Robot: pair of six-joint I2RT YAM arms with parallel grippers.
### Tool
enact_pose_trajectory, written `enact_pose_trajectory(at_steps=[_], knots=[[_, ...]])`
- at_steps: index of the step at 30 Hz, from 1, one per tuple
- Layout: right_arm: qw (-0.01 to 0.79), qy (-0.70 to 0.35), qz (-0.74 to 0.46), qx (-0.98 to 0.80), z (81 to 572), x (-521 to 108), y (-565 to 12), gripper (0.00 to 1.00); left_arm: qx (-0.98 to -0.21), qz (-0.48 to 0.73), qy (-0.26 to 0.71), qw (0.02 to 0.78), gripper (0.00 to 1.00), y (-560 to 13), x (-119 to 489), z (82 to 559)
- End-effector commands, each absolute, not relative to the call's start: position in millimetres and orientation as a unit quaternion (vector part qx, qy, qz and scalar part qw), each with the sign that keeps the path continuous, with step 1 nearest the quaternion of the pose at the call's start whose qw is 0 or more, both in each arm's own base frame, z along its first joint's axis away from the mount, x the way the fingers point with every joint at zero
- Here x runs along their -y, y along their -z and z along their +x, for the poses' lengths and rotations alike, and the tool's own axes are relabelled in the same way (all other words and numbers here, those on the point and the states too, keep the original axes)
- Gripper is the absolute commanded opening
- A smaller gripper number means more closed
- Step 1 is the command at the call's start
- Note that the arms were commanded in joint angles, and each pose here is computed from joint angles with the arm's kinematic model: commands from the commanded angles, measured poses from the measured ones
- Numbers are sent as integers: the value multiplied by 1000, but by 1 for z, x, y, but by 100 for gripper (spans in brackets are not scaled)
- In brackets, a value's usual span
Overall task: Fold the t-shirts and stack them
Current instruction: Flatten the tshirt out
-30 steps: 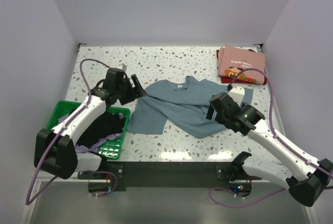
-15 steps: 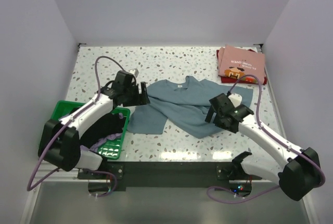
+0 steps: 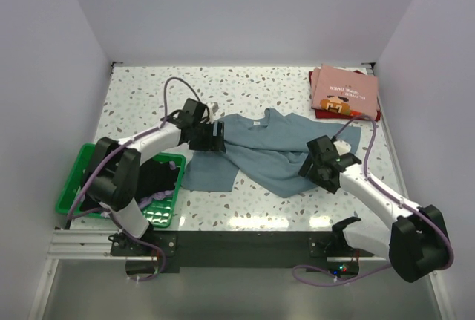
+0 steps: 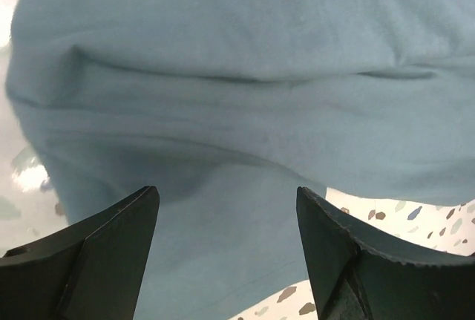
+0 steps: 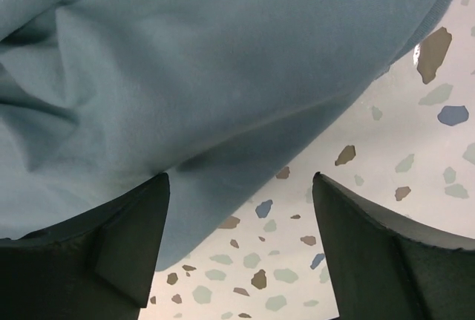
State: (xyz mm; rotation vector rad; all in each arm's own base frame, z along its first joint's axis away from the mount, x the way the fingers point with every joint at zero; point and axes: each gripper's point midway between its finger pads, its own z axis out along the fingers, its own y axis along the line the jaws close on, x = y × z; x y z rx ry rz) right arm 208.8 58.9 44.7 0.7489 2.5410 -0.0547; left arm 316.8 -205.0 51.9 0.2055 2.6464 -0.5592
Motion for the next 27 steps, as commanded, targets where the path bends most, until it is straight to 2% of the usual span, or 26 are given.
enact_pose_trajectory(at_steps=[1,5,8,9,10,11,13,17,19,27], knots=[[256,10,290,-922,224,-61,-42,80,-934,115,242,236,79,-63,228,338],[254,18,289,-923,236,-61,-35,71,-938,121,238,220,79,-48,229,339],[241,24,283,-928,243,-62,-27,59,-939,127,240,211,78,-42,230,338],[232,28,280,-931,245,-63,-24,46,-939,130,243,206,78,-40,231,337],[227,27,278,-933,247,-65,-23,37,-939,132,244,203,78,-39,232,337],[218,31,277,-935,245,-64,-22,18,-940,132,244,197,78,-36,232,336],[213,36,272,-938,251,-66,-27,3,-941,140,241,193,78,-33,231,335],[217,49,264,-939,252,-61,-56,0,-945,142,228,187,74,-25,227,334],[249,36,263,-932,258,-60,-84,0,-946,141,228,183,74,-19,224,329],[291,79,258,-918,229,-27,-164,0,-945,139,238,175,74,-19,222,313]])
